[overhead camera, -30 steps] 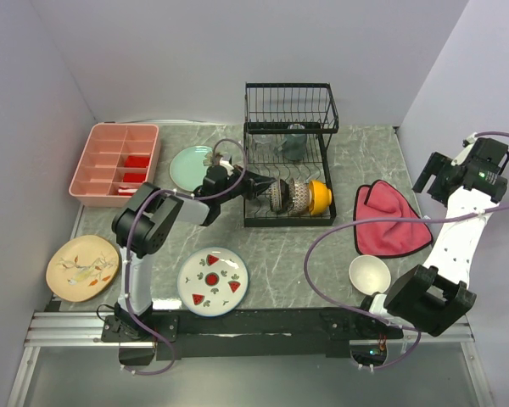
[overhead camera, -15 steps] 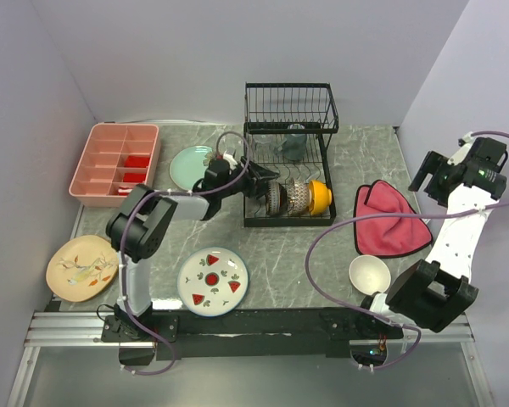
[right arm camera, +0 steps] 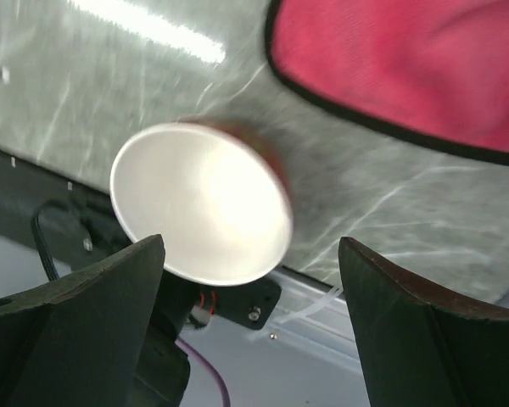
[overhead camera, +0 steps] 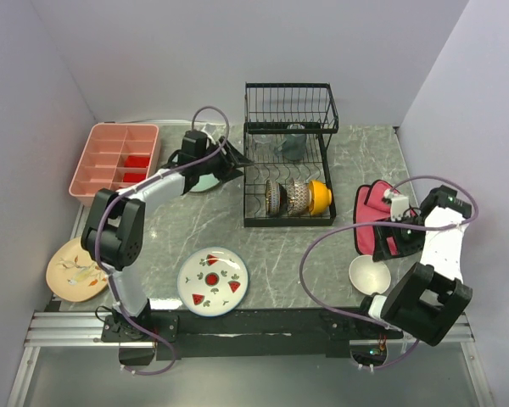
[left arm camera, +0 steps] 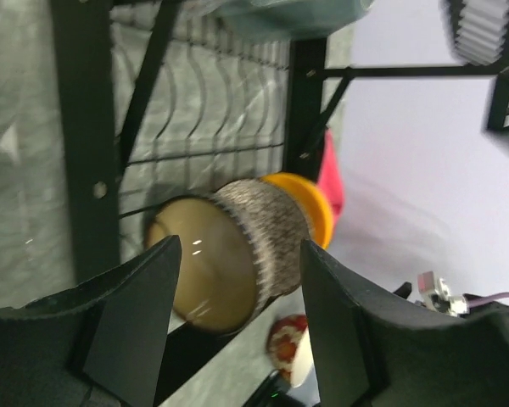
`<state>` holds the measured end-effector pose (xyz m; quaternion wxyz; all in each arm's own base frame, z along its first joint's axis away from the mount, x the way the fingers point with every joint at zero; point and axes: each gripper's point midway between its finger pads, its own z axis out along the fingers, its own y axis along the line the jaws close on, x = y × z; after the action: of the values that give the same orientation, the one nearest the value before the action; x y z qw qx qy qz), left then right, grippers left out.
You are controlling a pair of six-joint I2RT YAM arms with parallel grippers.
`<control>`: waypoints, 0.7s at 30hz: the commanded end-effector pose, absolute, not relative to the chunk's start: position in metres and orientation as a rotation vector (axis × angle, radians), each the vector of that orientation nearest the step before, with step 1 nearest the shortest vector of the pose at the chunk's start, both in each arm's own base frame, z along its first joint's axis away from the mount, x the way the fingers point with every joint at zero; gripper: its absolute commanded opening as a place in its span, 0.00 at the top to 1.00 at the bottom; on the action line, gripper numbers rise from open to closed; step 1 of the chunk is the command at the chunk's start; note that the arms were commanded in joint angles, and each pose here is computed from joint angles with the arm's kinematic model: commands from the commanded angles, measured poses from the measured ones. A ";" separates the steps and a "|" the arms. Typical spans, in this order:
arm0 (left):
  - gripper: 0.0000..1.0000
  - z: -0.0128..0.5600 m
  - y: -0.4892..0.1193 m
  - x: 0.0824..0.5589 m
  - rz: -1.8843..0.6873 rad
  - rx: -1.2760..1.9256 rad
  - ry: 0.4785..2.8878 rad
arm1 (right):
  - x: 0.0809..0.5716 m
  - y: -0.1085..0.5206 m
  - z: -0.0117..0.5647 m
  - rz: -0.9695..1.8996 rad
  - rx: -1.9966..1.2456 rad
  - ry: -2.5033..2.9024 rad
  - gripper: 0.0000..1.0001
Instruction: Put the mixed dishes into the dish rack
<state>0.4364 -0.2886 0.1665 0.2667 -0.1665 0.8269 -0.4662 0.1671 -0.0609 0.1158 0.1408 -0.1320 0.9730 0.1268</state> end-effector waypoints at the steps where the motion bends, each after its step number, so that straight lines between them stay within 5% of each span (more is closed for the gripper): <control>1: 0.37 0.156 -0.292 0.406 -1.220 -0.285 2.293 | 0.161 -0.054 0.128 0.344 -0.621 2.704 0.09; 8: 0.37 0.165 -0.277 0.378 -1.107 -0.005 2.321 | 0.133 -0.051 0.120 0.311 -0.922 2.677 0.09; 21: 0.37 0.211 -0.255 0.355 -1.015 0.346 2.155 | 0.152 -0.063 0.074 0.397 -0.884 2.730 0.13</control>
<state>0.3615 -0.2613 0.1915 0.3258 0.0649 0.8527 -0.4031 0.1381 -0.0568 0.0821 0.1154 -0.2961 0.9384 0.1355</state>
